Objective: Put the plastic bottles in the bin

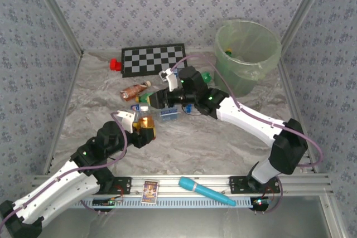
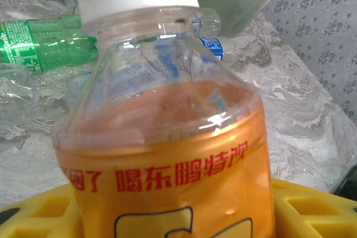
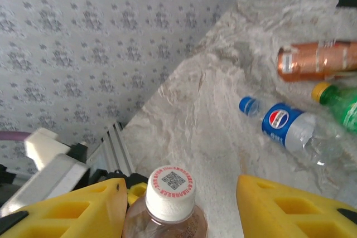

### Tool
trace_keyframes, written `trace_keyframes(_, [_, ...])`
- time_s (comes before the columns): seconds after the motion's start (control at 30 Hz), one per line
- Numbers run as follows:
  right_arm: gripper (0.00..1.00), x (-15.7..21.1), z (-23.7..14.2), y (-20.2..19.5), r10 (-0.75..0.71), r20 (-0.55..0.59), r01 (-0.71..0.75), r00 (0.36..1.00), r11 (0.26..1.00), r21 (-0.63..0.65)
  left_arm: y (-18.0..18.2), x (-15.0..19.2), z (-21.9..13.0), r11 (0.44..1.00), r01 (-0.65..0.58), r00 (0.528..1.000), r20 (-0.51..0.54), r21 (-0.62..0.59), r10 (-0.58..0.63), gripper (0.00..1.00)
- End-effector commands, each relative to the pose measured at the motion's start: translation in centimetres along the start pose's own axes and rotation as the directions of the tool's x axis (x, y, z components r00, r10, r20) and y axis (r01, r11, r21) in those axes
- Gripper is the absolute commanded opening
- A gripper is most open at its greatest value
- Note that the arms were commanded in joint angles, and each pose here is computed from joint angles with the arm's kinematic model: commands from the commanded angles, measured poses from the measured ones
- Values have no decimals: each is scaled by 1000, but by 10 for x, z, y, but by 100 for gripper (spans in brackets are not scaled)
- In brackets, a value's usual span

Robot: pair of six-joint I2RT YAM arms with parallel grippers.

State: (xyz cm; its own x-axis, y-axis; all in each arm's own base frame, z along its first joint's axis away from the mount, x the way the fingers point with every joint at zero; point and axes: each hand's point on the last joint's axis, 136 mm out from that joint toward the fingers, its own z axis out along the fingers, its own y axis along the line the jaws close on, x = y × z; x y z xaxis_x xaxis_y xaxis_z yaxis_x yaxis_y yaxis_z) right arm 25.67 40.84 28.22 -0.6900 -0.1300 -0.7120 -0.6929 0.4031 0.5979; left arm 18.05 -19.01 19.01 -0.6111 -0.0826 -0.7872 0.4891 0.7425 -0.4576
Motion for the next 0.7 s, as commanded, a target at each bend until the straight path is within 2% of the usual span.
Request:
trace_keyframes(0.0, [56, 10, 8, 14, 17, -63, -19, 998, 999, -35, -12, -9, -4, 998, -26, 999, 27, 51, 24, 59])
trace_keyframes(0.37, [54, 28, 39, 12, 38, -142, -46, 989, 998, -51, -18, -10, -5, 996, -21, 1000, 25, 82, 19, 59])
trace_keyframes(0.47, [49, 29, 43, 12, 45, -151, -55, 988, 997, -62, -19, -9, -4, 996, -20, 1000, 21, 87, 18, 59])
trace_keyframes(0.67, [28, 27, 41, 10, 57, -157, -68, 986, 995, -66, -20, -10, -4, 996, -19, 1000, 20, 86, 18, 60])
